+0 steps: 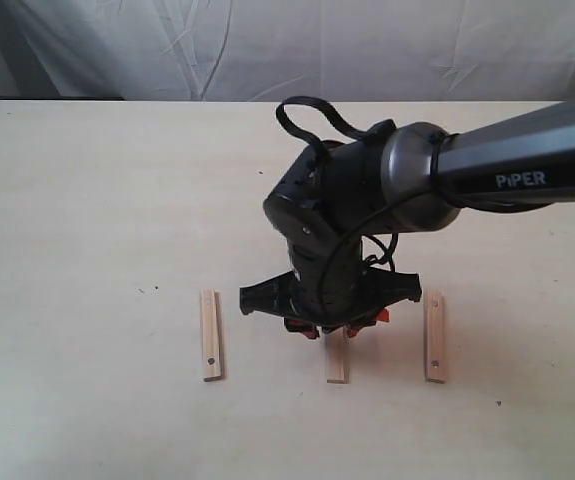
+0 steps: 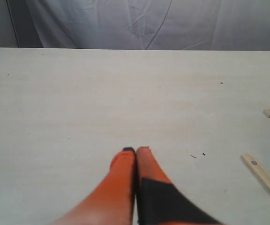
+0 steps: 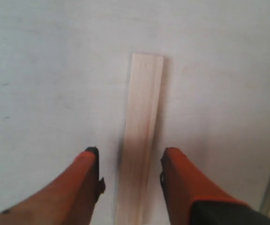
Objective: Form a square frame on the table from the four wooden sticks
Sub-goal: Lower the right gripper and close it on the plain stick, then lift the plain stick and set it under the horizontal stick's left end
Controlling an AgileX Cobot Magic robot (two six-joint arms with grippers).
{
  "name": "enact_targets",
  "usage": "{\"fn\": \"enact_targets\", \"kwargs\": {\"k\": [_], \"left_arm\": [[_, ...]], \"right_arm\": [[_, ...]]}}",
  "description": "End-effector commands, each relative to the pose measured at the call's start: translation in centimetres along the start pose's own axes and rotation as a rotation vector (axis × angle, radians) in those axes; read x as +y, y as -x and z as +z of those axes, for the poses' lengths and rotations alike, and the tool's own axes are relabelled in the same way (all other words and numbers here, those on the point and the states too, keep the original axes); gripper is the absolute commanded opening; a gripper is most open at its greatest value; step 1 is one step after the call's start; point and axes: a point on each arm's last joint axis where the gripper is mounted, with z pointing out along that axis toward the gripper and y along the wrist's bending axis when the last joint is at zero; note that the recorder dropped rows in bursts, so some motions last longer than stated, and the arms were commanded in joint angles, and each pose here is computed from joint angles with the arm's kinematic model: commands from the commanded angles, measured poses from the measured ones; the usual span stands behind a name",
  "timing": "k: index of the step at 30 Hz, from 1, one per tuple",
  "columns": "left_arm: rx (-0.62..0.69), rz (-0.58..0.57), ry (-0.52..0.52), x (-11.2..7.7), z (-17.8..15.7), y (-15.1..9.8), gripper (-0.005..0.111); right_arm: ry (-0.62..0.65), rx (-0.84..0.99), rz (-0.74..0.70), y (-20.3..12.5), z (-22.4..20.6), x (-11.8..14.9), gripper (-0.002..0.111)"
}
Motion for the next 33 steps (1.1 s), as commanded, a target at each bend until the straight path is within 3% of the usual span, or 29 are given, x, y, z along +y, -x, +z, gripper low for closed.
{"fn": "enact_targets", "kwargs": {"k": [1, 17, 29, 31, 32, 33], "left_arm": [[-0.010, 0.006, 0.002, 0.0, 0.0, 0.0, 0.000], [-0.010, 0.006, 0.002, 0.0, 0.0, 0.0, 0.000], [-0.010, 0.006, 0.002, 0.0, 0.0, 0.0, 0.000], [-0.010, 0.006, 0.002, 0.0, 0.0, 0.0, 0.000], [-0.010, 0.006, 0.002, 0.0, 0.0, 0.0, 0.000], [-0.010, 0.006, 0.002, 0.0, 0.0, 0.0, 0.000]], "right_arm": [[-0.017, 0.009, -0.006, 0.1, 0.4, -0.3, 0.043], [0.064, 0.022, 0.014, 1.0, 0.6, -0.6, 0.043], [0.044, 0.057, 0.018, -0.3, 2.1, -1.6, 0.042], [0.053, 0.058, 0.026, -0.3, 2.1, -1.5, 0.027], [0.057, 0.057, 0.027, -0.2, 2.1, -1.4, 0.009], [0.057, 0.057, 0.027, -0.2, 2.1, -1.4, -0.001]]}}
